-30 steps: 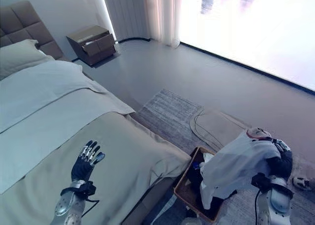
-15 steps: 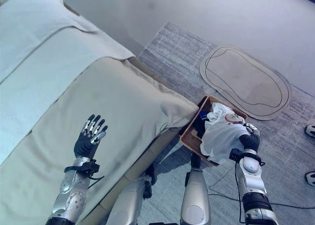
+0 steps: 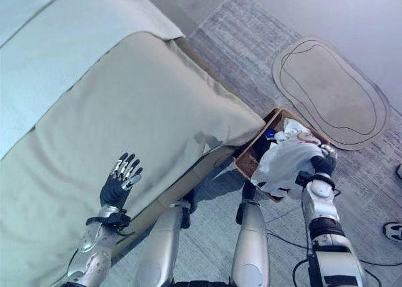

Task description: Pick up clothes into the bucket

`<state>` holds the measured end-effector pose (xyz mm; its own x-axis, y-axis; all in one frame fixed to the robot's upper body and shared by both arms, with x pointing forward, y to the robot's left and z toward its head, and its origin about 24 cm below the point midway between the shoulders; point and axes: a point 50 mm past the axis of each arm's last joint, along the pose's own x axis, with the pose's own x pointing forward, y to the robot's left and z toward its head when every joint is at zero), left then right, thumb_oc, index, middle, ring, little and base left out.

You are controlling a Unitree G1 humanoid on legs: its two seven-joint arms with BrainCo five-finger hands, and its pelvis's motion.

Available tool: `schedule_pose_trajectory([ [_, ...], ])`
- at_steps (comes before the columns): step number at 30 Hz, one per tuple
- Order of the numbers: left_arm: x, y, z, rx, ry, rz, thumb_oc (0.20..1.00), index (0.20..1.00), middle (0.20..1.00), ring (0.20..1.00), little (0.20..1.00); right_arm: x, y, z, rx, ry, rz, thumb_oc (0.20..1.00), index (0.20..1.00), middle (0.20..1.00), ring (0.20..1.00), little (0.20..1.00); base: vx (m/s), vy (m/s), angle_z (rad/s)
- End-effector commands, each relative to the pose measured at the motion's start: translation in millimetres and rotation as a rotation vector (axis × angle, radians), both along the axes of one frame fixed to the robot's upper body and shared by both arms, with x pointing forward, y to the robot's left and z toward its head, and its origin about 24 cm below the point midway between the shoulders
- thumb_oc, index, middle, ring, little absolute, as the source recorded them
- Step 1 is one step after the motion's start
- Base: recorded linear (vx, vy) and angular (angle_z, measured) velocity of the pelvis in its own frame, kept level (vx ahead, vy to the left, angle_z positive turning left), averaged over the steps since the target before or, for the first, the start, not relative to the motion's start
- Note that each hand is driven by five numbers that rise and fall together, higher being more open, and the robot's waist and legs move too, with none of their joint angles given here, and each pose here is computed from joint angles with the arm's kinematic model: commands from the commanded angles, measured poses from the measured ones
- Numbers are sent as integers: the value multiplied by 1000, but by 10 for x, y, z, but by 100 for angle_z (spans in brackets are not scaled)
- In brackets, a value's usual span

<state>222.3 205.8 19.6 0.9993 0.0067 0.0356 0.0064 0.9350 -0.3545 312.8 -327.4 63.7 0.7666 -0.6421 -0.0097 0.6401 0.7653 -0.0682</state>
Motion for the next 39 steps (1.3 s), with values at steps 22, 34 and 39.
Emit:
schedule_pose_trajectory([
  [22, -71, -135, 153, 37, -81, -94, 1000, 1000, 1000, 1000, 1000, 36, -404, 208, -238, 217, -176, 435, 435, 435, 435, 435, -8, 8, 3],
  [34, -29, -36, 127, 41, -74, -27, 1000, 1000, 1000, 1000, 1000, -53, -356, -40, -173, 283, -208, 1000, 1000, 1000, 1000, 1000, 6, -7, -3],
  [39, -19, -10, 123, 42, -75, -10, 1000, 1000, 1000, 1000, 1000, -134, -379, -133, -134, 288, -232, 1000, 1000, 1000, 1000, 1000, 30, -32, -5],
])
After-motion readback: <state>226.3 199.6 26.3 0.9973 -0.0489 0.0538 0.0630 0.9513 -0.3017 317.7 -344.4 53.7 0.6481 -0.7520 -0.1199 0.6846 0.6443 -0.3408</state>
